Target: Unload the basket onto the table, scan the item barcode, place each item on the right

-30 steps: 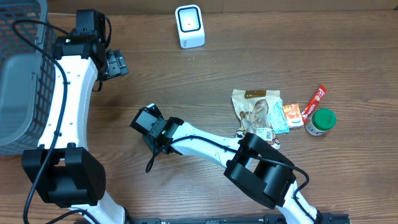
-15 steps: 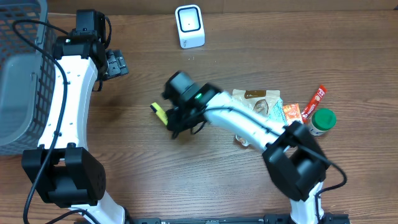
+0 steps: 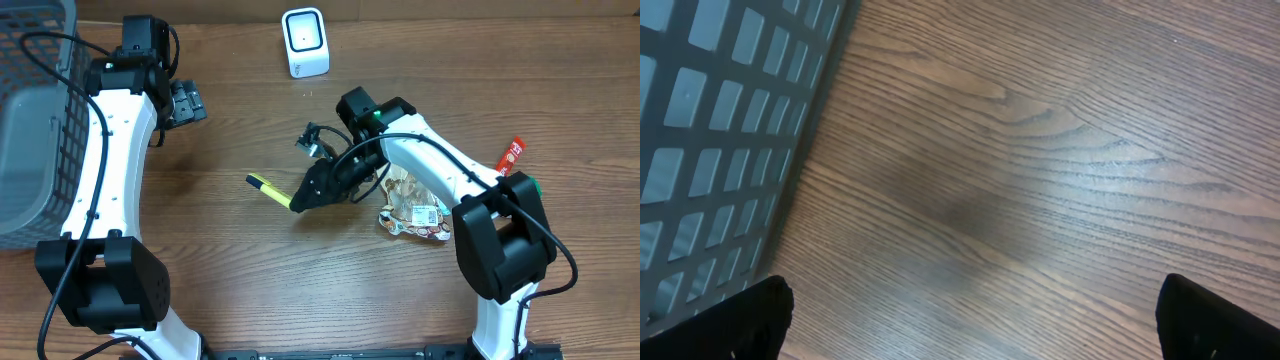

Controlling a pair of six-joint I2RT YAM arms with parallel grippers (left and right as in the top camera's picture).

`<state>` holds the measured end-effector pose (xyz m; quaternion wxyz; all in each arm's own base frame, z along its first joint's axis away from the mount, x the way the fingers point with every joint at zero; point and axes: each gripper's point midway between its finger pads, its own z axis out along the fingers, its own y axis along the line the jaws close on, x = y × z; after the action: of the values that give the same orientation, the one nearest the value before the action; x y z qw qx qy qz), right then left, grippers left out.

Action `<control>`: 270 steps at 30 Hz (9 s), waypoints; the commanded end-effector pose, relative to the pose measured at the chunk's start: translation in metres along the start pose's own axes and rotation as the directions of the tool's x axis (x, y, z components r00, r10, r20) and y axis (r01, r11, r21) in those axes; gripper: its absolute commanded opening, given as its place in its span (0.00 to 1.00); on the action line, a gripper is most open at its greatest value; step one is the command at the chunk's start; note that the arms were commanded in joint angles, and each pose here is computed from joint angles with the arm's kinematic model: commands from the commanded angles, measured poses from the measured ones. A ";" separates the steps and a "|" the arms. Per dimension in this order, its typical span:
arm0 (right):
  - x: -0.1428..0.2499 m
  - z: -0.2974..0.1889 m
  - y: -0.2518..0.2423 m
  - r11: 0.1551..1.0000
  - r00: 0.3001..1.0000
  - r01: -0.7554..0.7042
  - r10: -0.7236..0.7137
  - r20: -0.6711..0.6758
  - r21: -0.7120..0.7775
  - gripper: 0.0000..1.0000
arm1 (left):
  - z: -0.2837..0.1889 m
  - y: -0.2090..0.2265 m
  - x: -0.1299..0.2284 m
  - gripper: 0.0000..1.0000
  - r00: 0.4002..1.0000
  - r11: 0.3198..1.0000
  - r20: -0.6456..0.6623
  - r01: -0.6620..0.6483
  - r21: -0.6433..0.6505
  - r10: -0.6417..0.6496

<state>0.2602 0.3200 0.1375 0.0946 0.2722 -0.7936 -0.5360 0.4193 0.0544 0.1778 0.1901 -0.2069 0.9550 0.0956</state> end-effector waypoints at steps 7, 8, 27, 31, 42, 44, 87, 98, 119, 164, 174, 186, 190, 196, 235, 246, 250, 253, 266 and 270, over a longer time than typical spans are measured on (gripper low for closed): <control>0.000 -0.032 0.038 0.931 0.983 0.116 -0.059 0.171 -0.346 0.12 | -0.004 -0.002 -0.003 1.00 1.000 1.000 0.015 -0.023 -0.002 0.023; 0.000 -0.033 0.040 0.924 0.982 0.123 -0.059 0.181 -0.362 0.12 | -0.004 -0.002 -0.003 1.00 1.000 1.000 0.015 -0.023 -0.002 0.023; 0.003 -0.032 0.032 0.935 0.982 0.120 -0.064 0.176 -0.333 0.14 | -0.004 -0.002 -0.003 1.00 1.000 1.000 0.015 -0.022 -0.002 0.023; 0.007 -0.027 0.018 0.961 0.987 0.109 -0.074 0.144 -0.254 0.13 | -0.004 -0.002 -0.003 1.00 1.000 1.000 0.015 -0.022 -0.002 0.023; 0.014 -0.019 -0.019 0.997 0.996 0.057 -0.053 0.068 -0.050 0.12 | -0.004 -0.002 -0.003 1.00 1.000 1.000 0.015 -0.022 -0.002 0.023; 0.013 -0.019 -0.030 1.000 0.998 0.004 -0.004 0.059 0.007 0.11 | -0.004 -0.001 -0.003 1.00 1.000 1.000 0.015 -0.022 -0.002 0.022; -0.029 -0.034 0.021 0.952 0.982 0.095 -0.041 0.187 -0.290 0.11 | -0.081 -0.150 0.118 0.45 0.878 0.735 -0.374 0.038 0.677 0.298; -0.040 -0.031 0.003 0.981 0.979 0.064 -0.026 0.203 -0.183 0.11 | -0.079 -0.152 0.113 0.40 0.889 0.744 -0.371 0.054 0.666 0.268; -0.065 -0.033 -0.012 0.996 0.964 -0.007 0.031 0.263 -0.091 0.11 | -0.077 -0.155 0.104 0.20 0.906 0.745 -0.352 0.064 0.664 0.236; -0.063 -0.020 -0.037 0.905 0.951 -0.122 -0.011 0.309 0.408 0.59 | -0.041 -0.051 0.126 0.04 0.891 0.995 -0.451 0.077 0.055 -0.044; -0.053 0.012 0.028 0.804 0.934 0.054 -0.250 0.254 0.592 0.61 | -0.035 -0.043 0.136 0.04 0.866 0.998 -0.496 0.067 -0.011 -0.064; -0.045 0.045 0.039 0.736 0.921 0.143 -0.344 0.183 0.662 0.60 | -0.007 -0.046 0.152 0.04 0.803 0.997 -0.593 0.021 -0.072 -0.060; -0.046 0.046 0.042 0.744 0.919 0.147 -0.346 0.188 0.652 0.56 | -0.005 -0.048 0.150 0.04 0.809 0.998 -0.585 0.027 -0.065 -0.060; -0.043 0.049 0.035 0.754 0.930 0.114 -0.311 0.199 0.647 0.55 | -0.005 -0.053 0.151 0.04 0.803 0.998 -0.593 0.040 -0.046 -0.060; -0.033 0.080 0.008 0.710 0.945 0.007 -0.236 0.228 0.705 0.46 | -0.007 -0.077 0.154 0.04 0.806 0.996 -0.586 0.094 -0.006 -0.080; -0.033 0.082 0.009 0.706 0.942 -0.014 -0.229 0.246 0.708 0.41 | -0.005 -0.079 0.151 0.04 0.811 0.995 -0.580 0.102 0.002 -0.082; -0.037 0.080 0.011 0.702 0.936 -0.013 -0.243 0.257 0.712 0.41 | -0.005 -0.080 0.150 0.04 0.809 0.994 -0.581 0.112 0.010 -0.085; -0.038 0.075 0.014 0.699 0.931 -0.010 -0.254 0.262 0.715 0.43 | -0.005 -0.081 0.150 0.04 0.806 0.993 -0.585 0.119 0.017 -0.087; -0.035 0.062 0.020 0.674 0.925 -0.024 -0.266 0.273 0.739 0.44 | 0.000 -0.075 0.141 0.04 0.804 0.988 -0.586 0.151 0.035 -0.103; -0.036 0.062 0.021 0.675 0.923 -0.023 -0.268 0.275 0.737 0.44 | 0.001 -0.073 0.140 0.04 0.799 0.987 -0.593 0.156 0.044 -0.100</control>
<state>0.2549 0.3963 0.1232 -0.1873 0.2396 -0.9273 -0.2184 0.3333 -0.0603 0.1126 -0.0958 -0.2877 0.9527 -0.0195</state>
